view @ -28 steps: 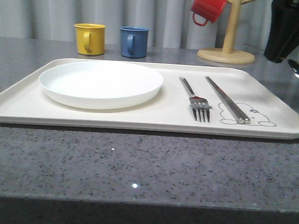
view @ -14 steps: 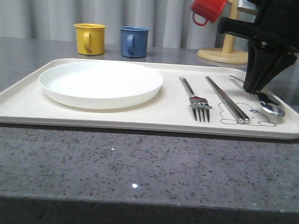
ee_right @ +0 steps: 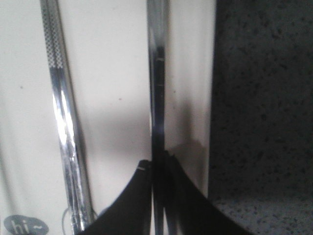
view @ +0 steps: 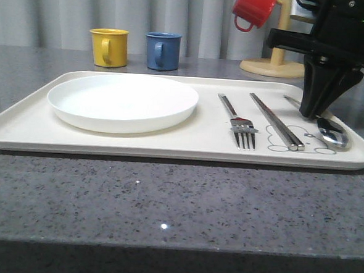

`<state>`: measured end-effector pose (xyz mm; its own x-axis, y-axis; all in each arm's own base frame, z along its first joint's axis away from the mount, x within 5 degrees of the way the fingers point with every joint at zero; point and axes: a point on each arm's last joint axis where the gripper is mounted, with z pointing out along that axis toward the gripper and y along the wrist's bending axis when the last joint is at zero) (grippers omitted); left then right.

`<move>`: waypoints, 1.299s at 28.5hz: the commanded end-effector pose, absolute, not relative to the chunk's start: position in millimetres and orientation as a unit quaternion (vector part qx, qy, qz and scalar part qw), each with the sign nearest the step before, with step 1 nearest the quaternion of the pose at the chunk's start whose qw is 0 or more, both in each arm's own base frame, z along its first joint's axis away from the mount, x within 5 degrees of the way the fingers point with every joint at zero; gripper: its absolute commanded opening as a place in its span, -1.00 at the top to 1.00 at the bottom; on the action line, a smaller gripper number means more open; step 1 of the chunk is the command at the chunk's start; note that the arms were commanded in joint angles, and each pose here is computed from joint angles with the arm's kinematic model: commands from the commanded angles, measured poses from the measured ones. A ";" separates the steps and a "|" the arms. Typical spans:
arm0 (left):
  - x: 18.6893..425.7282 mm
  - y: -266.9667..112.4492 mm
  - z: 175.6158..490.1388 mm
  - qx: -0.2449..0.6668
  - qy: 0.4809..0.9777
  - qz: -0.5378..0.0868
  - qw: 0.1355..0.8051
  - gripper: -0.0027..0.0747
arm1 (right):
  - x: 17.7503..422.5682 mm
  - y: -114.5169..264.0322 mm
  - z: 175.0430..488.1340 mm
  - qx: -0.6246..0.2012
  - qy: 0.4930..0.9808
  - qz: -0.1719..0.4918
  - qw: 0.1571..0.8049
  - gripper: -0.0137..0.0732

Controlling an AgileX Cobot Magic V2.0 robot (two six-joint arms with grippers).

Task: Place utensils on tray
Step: 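Grasp the silver spoon and place it on the tray beside the chopsticks, then open the right gripper and lift it away from the tray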

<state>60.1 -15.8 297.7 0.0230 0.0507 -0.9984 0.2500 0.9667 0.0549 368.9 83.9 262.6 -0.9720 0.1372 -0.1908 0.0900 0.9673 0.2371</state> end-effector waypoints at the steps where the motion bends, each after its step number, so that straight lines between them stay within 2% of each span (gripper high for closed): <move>1: 59.1 -15.4 313.3 0.096 0.660 -0.080 0.741 0.98 | 367.7 82.6 286.5 0.056 0.980 0.122 0.146 0.37; 7: 59.1 -15.4 313.3 0.096 0.660 -0.080 0.741 0.98 | 367.5 84.3 287.3 0.060 0.979 0.132 0.146 0.13; 10: 59.1 -15.4 313.3 0.096 0.660 -0.080 0.741 0.98 | 366.4 84.1 292.7 0.059 0.977 0.135 0.156 0.09; 13: 59.1 -15.4 313.3 0.096 0.660 -0.080 0.741 0.98 | 361.6 83.2 309.5 0.056 0.972 0.140 0.178 0.10; 17: 59.1 -15.4 313.3 0.096 0.660 -0.080 0.741 0.98 | 347.2 79.8 348.1 0.036 0.960 0.146 0.236 0.11; 21: 59.1 -15.4 313.3 0.096 0.660 -0.080 0.741 0.98 | 323.7 71.8 390.0 0.009 0.944 0.131 0.302 0.36; 26: 59.1 -15.4 313.3 0.096 0.660 -0.080 0.741 0.98 | 287.3 56.5 429.9 -0.028 0.925 0.079 0.370 0.70; 31: 59.1 -15.4 313.3 0.096 0.660 -0.080 0.741 0.98 | 248.9 46.6 449.8 -0.037 0.909 0.064 0.410 0.75; 37: 59.1 -15.4 313.3 0.096 0.660 -0.080 0.741 0.98 | 206.2 38.9 438.6 -0.042 0.892 0.067 0.446 0.75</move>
